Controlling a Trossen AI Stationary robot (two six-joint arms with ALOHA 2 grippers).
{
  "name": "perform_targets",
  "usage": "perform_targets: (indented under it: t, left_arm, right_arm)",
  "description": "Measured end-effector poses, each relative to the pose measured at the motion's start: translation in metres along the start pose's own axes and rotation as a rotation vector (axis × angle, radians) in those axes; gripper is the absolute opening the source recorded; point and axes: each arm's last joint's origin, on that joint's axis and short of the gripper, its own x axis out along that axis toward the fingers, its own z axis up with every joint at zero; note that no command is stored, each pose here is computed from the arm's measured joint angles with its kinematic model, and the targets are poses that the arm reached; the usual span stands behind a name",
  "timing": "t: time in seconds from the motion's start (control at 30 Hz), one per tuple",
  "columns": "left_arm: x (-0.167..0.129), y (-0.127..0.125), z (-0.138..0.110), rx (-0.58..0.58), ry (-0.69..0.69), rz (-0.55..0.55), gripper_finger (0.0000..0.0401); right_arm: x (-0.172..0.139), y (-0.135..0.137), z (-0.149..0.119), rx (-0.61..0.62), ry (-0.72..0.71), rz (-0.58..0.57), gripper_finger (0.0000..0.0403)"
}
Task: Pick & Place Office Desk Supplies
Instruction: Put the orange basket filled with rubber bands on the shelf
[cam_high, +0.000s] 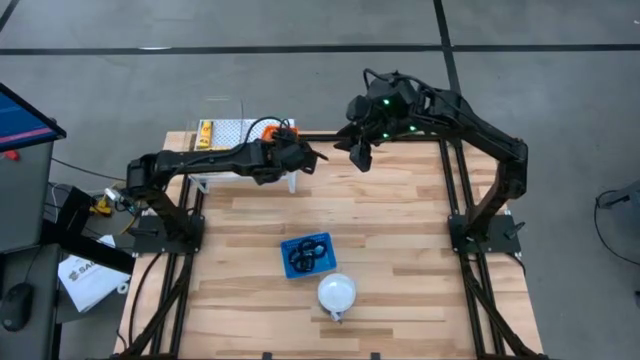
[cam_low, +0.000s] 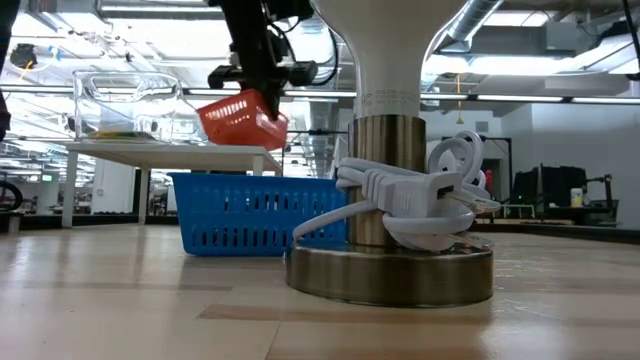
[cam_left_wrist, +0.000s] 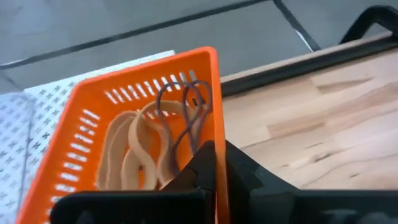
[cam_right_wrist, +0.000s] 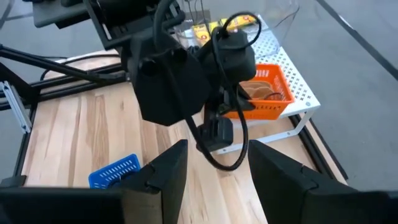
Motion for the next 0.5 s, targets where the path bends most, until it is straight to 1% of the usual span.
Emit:
perform_targets:
  t: [0.23, 0.37, 0.5]
  left_arm:
    - [0.002, 0.008, 0.008, -0.062, -0.016, 0.021, 0.0007]
    - [0.007, 0.012, 0.010, -0.065, -0.005, 0.042, 0.0004]
    - [0.010, 0.015, 0.011, -0.067, 0.024, 0.036, 0.0004]
  right_arm:
    - [-0.005, 0.000, 0.000, -0.002, -0.013, -0.003, 0.0166]
    - [-0.005, 0.000, 0.000, -0.006, -0.012, -0.003, 0.0166]
    - [-0.005, 0.002, 0.000, -0.012, -0.012, 0.001, 0.0166]
